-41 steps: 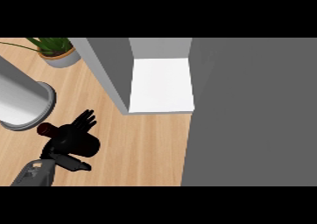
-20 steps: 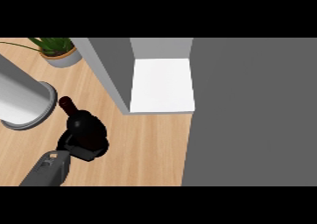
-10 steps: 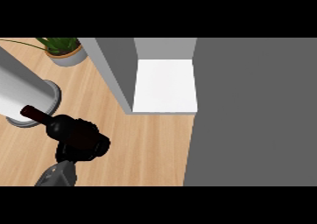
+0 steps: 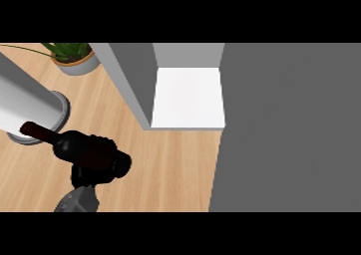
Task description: Pick up the wine, place it into the cabinet and close the cabinet
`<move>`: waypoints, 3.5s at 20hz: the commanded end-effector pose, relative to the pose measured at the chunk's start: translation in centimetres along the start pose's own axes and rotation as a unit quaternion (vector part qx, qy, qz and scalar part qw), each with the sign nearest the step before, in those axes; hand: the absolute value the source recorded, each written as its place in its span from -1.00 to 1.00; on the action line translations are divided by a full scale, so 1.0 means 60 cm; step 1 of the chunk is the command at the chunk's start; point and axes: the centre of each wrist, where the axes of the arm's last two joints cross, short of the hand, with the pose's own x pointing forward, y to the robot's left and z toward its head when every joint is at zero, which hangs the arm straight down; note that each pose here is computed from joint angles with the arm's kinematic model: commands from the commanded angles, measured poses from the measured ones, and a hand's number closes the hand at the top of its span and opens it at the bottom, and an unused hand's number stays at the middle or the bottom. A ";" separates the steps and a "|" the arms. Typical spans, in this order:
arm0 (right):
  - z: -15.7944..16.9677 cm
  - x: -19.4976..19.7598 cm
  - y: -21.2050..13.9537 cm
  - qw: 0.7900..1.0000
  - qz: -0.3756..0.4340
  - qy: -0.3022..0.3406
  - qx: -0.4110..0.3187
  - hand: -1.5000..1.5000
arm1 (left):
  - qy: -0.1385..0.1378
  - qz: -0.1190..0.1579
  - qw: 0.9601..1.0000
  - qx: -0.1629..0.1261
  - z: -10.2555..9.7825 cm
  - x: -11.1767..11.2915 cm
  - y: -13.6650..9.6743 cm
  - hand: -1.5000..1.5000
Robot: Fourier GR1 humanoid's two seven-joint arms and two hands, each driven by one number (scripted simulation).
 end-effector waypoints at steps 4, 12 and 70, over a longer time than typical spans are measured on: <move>0.009 0.007 0.010 1.000 -0.028 -0.011 0.008 -1.00 | 0.002 -0.006 0.998 -0.059 0.014 0.040 -0.040 1.00; 0.040 0.049 0.018 0.999 -0.035 -0.009 0.023 -1.00 | 0.008 -0.003 0.997 -0.072 0.024 0.028 -0.168 1.00; 0.008 -0.043 -0.023 0.999 -0.035 -0.005 0.032 -1.00 | 0.017 -0.008 1.000 0.019 -0.219 0.025 -0.372 1.00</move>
